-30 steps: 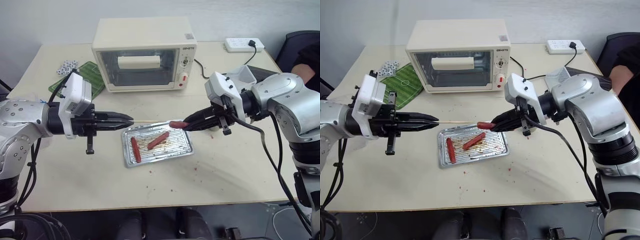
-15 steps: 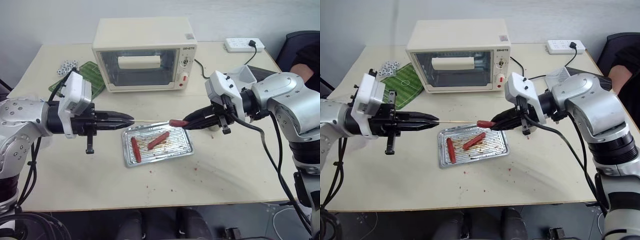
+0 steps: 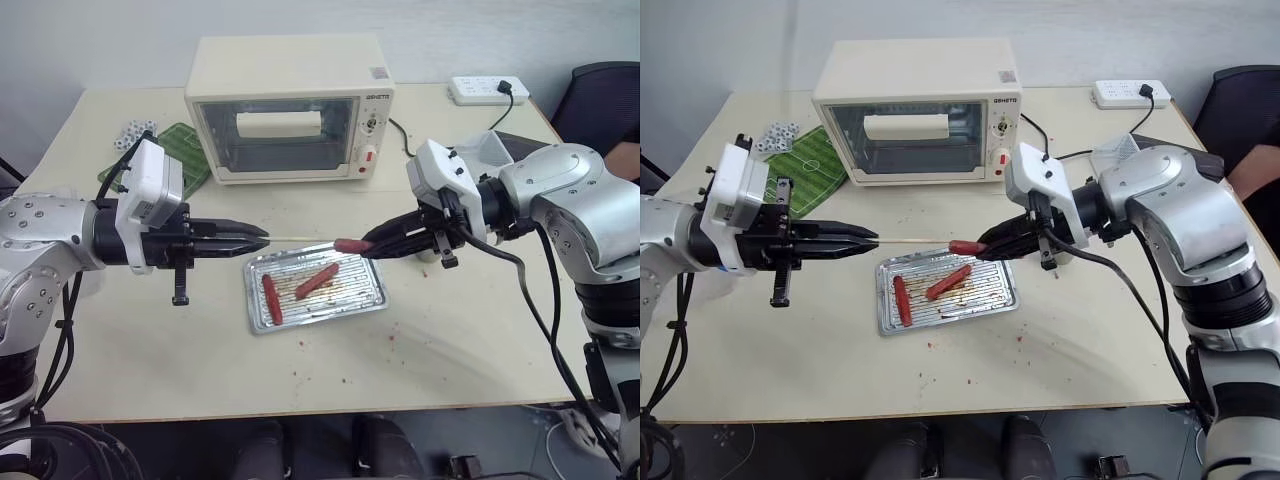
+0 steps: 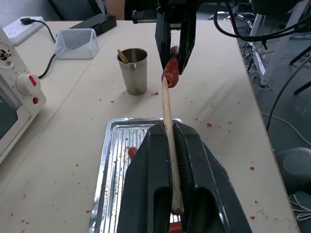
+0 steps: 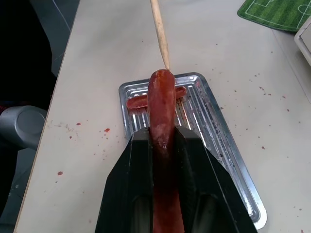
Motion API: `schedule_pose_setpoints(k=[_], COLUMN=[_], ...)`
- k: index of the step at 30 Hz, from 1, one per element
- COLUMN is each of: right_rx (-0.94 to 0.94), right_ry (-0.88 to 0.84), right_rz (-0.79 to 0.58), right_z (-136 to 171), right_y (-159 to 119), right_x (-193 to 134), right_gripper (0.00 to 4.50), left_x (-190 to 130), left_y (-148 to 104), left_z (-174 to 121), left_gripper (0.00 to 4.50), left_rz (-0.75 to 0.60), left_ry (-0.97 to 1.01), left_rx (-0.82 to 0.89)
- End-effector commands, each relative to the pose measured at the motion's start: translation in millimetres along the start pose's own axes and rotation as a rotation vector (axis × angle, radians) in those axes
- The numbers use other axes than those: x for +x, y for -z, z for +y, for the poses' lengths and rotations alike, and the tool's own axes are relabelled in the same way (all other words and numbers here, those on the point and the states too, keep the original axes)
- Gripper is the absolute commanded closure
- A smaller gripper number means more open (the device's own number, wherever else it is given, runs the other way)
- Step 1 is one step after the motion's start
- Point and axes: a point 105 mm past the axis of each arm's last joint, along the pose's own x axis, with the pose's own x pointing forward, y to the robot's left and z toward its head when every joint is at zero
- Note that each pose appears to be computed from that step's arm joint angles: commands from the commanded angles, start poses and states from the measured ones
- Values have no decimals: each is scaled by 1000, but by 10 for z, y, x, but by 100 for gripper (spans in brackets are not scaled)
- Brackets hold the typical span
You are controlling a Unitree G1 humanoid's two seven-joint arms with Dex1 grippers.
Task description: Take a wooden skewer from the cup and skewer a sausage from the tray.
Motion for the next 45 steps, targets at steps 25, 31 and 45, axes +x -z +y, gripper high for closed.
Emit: schedule_pose_setpoints(k=[25,31,45], right_rx=[-50,-45,-40], right_ry=[24,30,28], right_rz=[-25,-19,-15], right_z=[-18,-4,19], right_y=[-135,-113,-102], right_x=[-96,-119,-127], right_gripper=[391,391,391], left_x=[-5,-30,-28], left_y=[-71,-64,-72], left_z=[2,12,25], left_gripper=[450,450,450], left_rz=[-1,3,2], left_ry=[-1,-8,-8], left_rx=[47,52,62])
